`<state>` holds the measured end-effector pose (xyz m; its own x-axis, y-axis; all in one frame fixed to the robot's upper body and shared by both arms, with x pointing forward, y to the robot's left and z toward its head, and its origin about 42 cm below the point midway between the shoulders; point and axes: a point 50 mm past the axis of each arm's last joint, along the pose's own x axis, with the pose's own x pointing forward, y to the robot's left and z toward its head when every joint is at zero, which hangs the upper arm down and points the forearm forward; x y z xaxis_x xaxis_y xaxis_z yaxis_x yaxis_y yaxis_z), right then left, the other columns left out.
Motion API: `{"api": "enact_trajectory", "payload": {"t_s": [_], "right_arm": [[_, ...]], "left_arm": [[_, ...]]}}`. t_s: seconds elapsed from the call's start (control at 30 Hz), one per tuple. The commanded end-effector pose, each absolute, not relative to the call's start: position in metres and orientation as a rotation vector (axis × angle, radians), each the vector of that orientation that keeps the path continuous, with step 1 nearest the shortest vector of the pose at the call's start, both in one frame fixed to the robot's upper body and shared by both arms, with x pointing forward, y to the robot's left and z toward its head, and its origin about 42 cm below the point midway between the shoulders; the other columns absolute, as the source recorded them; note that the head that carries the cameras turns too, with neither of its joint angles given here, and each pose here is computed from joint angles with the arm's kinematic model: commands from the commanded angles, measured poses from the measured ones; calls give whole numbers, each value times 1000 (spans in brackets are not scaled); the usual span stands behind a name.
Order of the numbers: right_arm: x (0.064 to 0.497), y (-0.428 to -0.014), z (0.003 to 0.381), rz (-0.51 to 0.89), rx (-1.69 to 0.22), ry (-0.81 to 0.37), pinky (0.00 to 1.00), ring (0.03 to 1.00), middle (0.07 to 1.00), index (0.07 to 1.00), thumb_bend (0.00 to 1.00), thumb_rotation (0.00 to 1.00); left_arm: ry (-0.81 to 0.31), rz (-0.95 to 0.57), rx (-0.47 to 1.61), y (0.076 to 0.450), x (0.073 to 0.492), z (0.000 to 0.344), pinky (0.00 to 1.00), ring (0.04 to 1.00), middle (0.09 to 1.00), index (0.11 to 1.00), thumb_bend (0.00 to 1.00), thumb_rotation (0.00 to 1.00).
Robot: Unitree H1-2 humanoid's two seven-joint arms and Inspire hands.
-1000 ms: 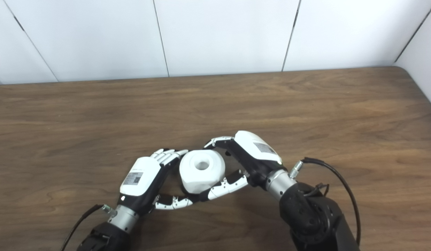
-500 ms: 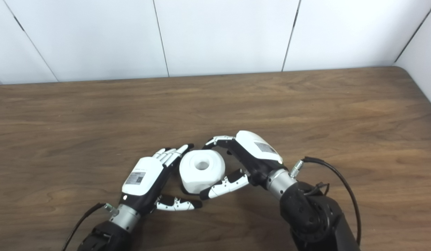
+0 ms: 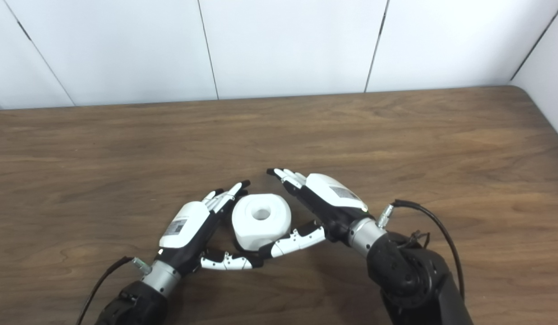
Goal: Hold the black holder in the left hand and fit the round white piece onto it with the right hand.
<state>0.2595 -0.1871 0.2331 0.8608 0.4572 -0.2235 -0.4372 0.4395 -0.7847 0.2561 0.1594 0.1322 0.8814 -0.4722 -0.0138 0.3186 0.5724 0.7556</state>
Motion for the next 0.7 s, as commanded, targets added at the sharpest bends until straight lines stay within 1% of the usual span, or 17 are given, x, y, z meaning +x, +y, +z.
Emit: {"api": "enact_trajectory", "payload": {"t_s": [0.0,0.17,0.23,0.33,0.37,0.43,0.53,0.63,0.67], "right_arm": [[263,-192,253,550,-982,-81,944,1000,1000,1000,1000,642],[268,-198,256,578,-981,-62,995,1000,1000,1000,1000,631],[270,-202,257,605,-966,-53,999,1000,1000,1000,1000,644],[273,-212,259,628,-897,-47,1000,1000,1000,1000,1000,697],[273,-213,260,629,-882,-48,992,1000,1000,1000,1000,706],[274,-222,261,618,-860,-42,941,1000,1000,1000,1000,733],[275,-231,262,604,-853,-33,905,1000,1000,1000,1000,764],[277,-239,263,589,-849,-20,887,1000,1000,1000,1000,793],[277,-240,263,587,-845,-18,890,1000,1000,1000,1000,794]], "left_arm": [[-91,-531,811,163,251,127,843,923,940,1000,1000,467],[-58,-531,774,172,249,137,834,955,976,1000,1000,434],[-62,-533,760,177,247,140,819,957,986,1000,1000,439],[-56,-540,715,187,244,147,819,957,987,1000,1000,469],[-50,-542,703,189,244,149,826,961,989,1000,1000,474],[-39,-539,693,198,242,155,838,964,988,1000,1000,497],[-26,-544,680,209,238,164,874,977,994,1000,1000,523],[-5,-542,622,220,236,168,940,995,1000,1000,1000,493],[0,-541,611,222,236,169,947,998,1000,1000,1000,486]]}}
